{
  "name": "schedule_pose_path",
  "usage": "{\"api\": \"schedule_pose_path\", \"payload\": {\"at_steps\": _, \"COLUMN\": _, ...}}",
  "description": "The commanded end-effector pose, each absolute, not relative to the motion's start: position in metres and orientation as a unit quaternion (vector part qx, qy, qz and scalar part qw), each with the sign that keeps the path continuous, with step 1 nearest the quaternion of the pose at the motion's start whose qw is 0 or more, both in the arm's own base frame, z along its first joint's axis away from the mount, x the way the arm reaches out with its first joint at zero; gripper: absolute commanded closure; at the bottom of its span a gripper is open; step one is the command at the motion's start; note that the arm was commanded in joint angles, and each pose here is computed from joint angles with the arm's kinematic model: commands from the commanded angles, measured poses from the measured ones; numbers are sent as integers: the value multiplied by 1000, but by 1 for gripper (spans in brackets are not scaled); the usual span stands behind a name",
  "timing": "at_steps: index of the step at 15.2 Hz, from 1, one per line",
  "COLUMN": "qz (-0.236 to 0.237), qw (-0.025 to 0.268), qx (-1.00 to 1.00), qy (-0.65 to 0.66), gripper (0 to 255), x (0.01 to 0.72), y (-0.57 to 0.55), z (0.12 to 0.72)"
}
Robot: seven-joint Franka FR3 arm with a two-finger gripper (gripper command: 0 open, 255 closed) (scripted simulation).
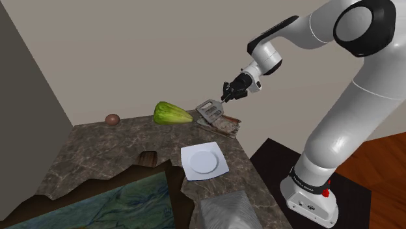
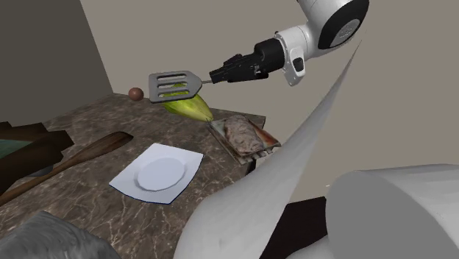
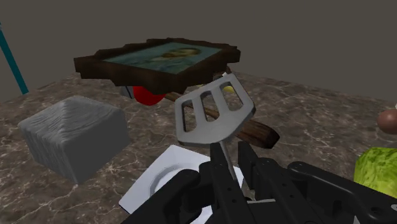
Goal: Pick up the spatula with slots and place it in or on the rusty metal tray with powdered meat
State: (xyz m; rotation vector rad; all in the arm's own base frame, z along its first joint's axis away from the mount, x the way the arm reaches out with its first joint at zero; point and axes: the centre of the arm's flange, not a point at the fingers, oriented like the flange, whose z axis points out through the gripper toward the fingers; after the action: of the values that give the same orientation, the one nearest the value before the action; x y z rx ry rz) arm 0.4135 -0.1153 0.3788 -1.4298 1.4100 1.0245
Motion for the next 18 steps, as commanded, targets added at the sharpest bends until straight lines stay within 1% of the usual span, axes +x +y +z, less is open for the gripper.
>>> {"api": "schedule_pose_path", "payload": {"at_steps": 1, "qz": 411, "qw": 429, "qx": -573, "qy": 565, "gripper": 255, "x": 434, "y": -133, "z": 378}}
{"api": "schedule_pose_path", "payload": {"at_steps": 8, "qz": 411, "qw": 429, "qx": -573, "qy": 565, "gripper": 255, "x": 510, "y": -201, "z": 378}}
{"api": "schedule_pose_path", "payload": {"at_steps": 18, "qz": 411, "qw": 429, "qx": -573, "qy": 565, "gripper": 255, "x": 510, "y": -201, "z": 325}}
